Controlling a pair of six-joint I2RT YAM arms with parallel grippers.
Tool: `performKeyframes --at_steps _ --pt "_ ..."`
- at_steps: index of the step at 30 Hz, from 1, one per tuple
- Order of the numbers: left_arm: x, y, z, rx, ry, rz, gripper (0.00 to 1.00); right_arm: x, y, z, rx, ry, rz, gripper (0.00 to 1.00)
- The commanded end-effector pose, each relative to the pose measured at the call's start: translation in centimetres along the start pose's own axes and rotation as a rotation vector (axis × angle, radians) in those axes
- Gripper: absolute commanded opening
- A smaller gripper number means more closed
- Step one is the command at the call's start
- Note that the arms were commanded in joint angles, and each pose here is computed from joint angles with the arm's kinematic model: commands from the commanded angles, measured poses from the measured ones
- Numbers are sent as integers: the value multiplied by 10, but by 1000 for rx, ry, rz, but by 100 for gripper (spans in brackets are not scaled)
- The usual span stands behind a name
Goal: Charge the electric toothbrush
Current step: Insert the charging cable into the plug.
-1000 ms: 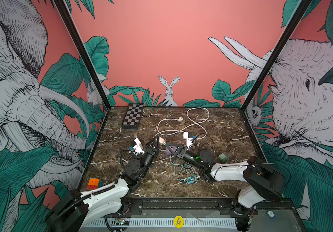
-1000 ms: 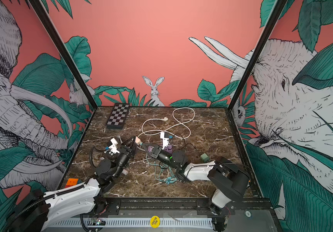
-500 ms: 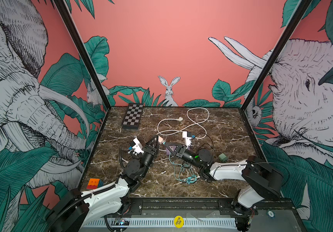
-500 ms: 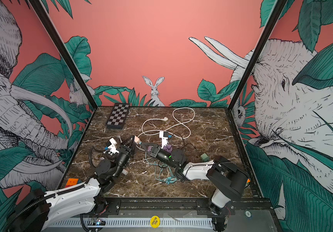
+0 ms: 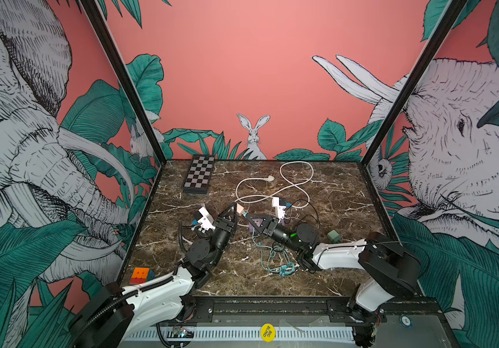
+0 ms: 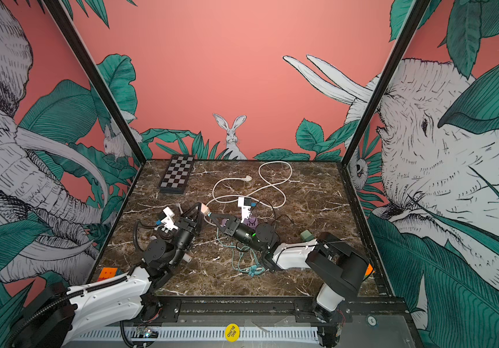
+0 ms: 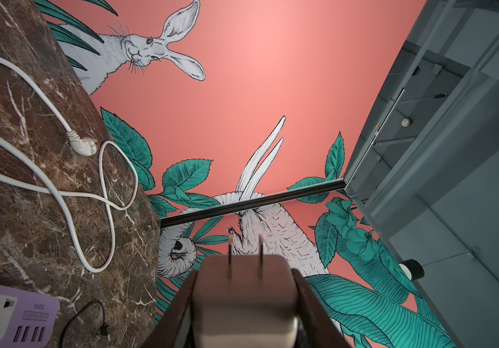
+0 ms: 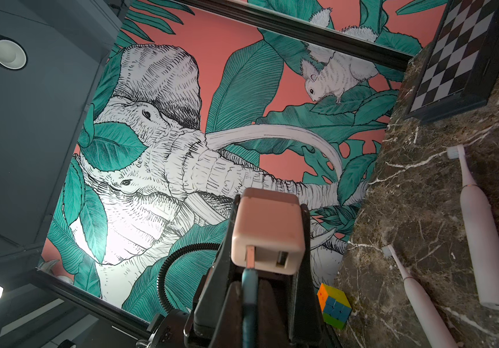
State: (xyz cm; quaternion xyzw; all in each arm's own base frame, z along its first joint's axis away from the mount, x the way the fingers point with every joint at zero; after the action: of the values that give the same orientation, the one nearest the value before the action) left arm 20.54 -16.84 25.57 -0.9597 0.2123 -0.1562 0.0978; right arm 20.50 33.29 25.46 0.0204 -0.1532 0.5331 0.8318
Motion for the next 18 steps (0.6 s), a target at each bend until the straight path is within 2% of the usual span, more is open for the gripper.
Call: performKeyframes --at_steps 1,18 --pt "2 5 -23 -19 103 42 0 4 -3 5 7 -29 -6 0" --pt "2 14 -29 4 147 113 0 8 -21 15 19 -59 -30 0"
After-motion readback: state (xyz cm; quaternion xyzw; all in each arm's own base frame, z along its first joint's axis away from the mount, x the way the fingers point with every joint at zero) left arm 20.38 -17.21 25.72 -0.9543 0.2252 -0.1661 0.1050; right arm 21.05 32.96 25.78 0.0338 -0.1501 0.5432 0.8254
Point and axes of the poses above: each gripper's point midway between its finger pads, its own x axis out along the fingers, its own z axis along the line the jaws close on, y = z × x, the point moved 6 cm from there along -x, back along the fingers, and after that the axes turned 10 degrees about x, right-handed, at the moved point
